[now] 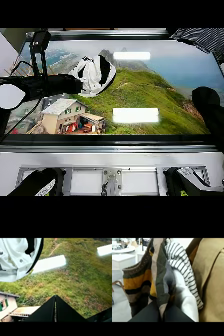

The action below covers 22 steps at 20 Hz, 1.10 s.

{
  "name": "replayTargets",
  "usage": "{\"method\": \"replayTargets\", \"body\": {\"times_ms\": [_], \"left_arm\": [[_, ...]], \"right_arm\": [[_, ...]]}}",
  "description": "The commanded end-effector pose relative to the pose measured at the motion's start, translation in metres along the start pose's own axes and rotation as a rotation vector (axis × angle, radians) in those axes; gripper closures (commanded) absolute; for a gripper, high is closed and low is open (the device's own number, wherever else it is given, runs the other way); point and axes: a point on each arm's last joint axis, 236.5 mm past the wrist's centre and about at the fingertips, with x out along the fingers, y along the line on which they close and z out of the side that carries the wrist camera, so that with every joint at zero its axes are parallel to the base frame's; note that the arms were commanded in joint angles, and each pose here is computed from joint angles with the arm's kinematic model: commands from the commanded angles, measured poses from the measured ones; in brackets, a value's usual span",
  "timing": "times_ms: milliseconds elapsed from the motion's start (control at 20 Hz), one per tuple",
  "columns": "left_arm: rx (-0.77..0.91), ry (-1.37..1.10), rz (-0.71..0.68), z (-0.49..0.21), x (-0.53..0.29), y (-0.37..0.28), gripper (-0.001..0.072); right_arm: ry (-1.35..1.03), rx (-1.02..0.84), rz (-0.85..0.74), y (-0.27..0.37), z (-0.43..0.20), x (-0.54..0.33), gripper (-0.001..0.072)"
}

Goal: Fold the clothes and pants, and hang the long-sleeved shirts on hangers.

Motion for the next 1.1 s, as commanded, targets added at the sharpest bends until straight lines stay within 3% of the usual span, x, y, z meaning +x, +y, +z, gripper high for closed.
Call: {"method": "replayTargets", "body": {"times_ms": [0,450,800,850,900,950,1050], "left_arm": [[-0.002,-0.001,-0.001,0.0,0.0,0.0,0.0696],[-0.001,0.0,0.0,0.0,0.0,0.0,0.0696],[-0.002,0.0,0.0,0.0,0.0,0.0,0.0697],[-0.002,-0.001,0.0,0.0,0.0,0.0,0.0696],[-0.001,0.0,0.0,0.0,0.0,0.0,0.0697],[-0.001,-0.001,0.001,0.0,0.0,0.0,0.0697],[-0.001,-0.001,0.001,0.0,0.0,0.0,0.0697]], "right_arm": [[0.106,0.013,-0.046,-0.01,-0.023,-0.005,0.0708],[0.152,0.047,-0.236,-0.044,-0.014,-0.055,0.0708],[0.148,0.058,-0.227,-0.041,-0.011,-0.061,0.0681],[0.143,0.06,-0.225,-0.04,-0.009,-0.062,0.0543],[0.132,0.061,-0.223,-0.04,-0.006,-0.062,0.0355],[0.11,0.069,-0.213,-0.037,0.0,-0.063,0.0244],[0.037,0.088,-0.185,-0.029,0.02,-0.069,0.0243]]}}
